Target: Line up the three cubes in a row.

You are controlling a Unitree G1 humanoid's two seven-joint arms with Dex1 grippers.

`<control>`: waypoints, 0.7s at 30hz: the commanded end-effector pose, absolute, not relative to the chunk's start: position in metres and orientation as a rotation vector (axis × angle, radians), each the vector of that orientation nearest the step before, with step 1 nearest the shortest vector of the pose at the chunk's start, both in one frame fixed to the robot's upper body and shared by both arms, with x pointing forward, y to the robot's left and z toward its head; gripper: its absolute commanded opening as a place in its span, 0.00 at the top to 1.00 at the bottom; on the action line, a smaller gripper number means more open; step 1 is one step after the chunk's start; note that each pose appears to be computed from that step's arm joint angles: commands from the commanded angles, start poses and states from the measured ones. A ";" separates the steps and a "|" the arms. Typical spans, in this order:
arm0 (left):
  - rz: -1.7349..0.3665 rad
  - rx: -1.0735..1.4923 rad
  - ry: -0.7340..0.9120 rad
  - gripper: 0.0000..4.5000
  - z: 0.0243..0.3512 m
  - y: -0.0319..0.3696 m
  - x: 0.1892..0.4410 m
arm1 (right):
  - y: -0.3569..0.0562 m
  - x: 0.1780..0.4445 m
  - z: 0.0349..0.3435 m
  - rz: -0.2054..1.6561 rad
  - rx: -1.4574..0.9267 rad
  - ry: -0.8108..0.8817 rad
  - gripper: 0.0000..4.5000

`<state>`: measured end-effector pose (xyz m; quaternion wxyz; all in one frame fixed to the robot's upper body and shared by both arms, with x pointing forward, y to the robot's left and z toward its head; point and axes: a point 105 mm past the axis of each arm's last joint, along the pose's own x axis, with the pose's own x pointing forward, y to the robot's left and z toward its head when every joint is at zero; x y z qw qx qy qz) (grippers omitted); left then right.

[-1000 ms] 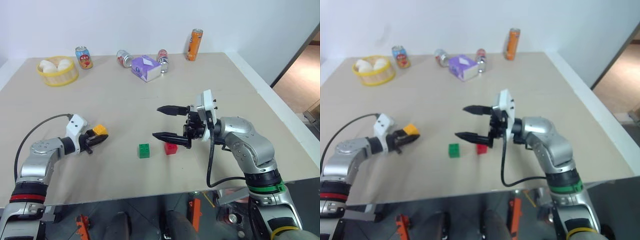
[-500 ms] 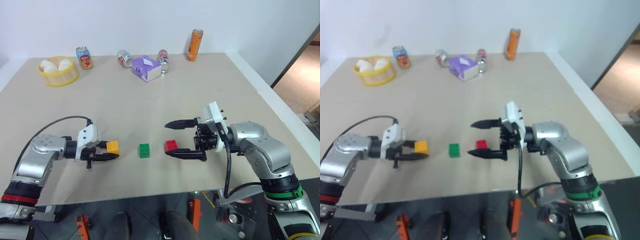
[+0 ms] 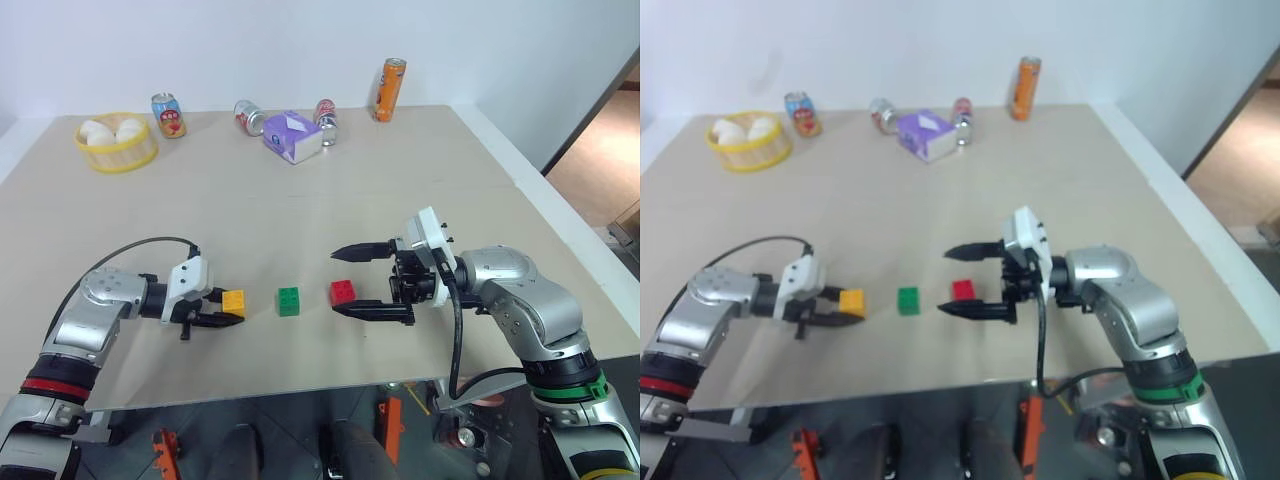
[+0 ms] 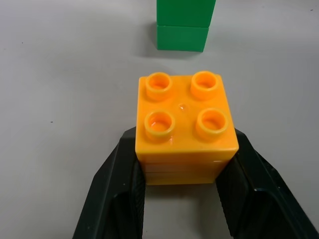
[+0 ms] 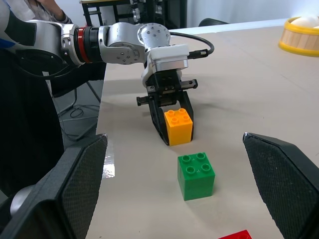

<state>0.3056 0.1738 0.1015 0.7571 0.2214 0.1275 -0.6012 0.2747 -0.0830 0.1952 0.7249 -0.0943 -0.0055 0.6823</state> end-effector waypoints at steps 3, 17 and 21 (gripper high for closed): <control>-1.330 0.481 0.282 0.31 0.105 0.170 0.305 | -0.083 0.272 0.206 1.502 -0.239 -0.063 0.00; -1.306 0.267 0.069 0.03 0.190 0.160 0.294 | -0.086 0.262 0.218 1.534 -0.145 -0.117 0.00; -1.163 0.075 -0.041 0.03 0.235 0.166 0.292 | -0.099 0.270 0.226 1.430 -0.061 -0.139 0.00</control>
